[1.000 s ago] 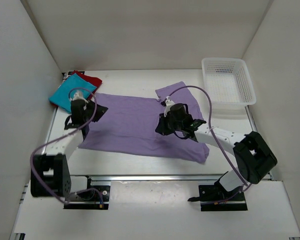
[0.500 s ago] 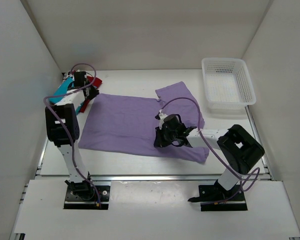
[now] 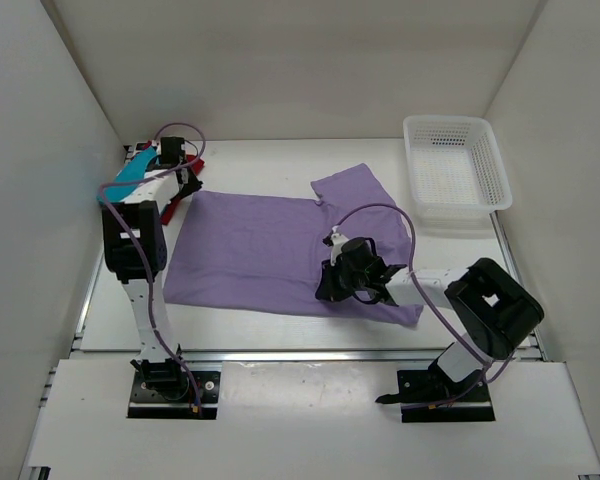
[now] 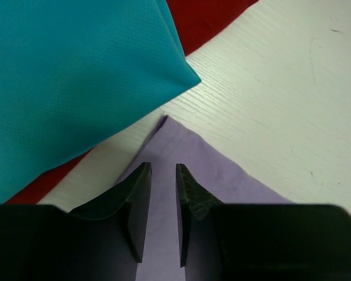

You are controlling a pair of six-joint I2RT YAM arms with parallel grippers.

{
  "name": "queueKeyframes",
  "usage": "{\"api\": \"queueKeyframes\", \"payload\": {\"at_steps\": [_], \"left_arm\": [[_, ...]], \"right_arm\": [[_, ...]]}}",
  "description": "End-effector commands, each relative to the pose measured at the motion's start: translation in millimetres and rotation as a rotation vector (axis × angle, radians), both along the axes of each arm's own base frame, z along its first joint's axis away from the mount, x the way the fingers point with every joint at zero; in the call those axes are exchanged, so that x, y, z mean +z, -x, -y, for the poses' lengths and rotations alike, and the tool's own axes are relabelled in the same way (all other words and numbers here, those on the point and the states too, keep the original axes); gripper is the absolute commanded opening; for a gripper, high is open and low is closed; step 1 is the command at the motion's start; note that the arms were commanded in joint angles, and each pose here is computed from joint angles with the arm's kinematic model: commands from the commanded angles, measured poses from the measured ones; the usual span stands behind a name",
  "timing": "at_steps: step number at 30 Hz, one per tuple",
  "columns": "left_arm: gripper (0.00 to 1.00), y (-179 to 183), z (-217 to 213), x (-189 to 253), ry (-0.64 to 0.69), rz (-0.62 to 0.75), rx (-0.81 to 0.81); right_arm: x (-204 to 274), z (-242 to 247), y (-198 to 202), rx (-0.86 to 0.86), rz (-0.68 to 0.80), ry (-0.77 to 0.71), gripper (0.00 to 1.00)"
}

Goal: Fold and stack the t-shirts
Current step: Grap the side of the flattened tshirt furthest away from the robot with both arms

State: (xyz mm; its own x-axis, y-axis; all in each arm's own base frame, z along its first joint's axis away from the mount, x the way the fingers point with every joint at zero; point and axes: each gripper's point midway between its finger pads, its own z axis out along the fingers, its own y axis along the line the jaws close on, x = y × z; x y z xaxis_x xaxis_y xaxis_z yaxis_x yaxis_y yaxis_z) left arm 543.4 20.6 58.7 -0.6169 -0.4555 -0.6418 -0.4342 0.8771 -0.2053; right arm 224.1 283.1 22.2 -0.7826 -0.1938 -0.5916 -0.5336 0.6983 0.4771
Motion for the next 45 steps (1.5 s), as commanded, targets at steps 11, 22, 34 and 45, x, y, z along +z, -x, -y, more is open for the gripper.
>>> {"api": "queueKeyframes", "payload": {"at_steps": [11, 22, 34, 45], "left_arm": [[0.43, -27, -2, 8, -0.032, -0.009, -0.009], [0.37, -34, 2, -14, -0.018, -0.089, -0.018], [0.05, -25, 1, -16, -0.004, -0.068, -0.001], [0.00, -17, 18, 27, 0.049, 0.074, -0.030]], "right_arm": [[59, -1, -1, 0.023, 0.081, -0.098, 0.05], [91, 11, -11, -0.010, 0.149, -0.150, 0.04], [123, 56, -115, -0.334, 0.287, -0.190, 0.18], [97, 124, -294, -0.600, 0.354, 0.040, 0.39]]}}
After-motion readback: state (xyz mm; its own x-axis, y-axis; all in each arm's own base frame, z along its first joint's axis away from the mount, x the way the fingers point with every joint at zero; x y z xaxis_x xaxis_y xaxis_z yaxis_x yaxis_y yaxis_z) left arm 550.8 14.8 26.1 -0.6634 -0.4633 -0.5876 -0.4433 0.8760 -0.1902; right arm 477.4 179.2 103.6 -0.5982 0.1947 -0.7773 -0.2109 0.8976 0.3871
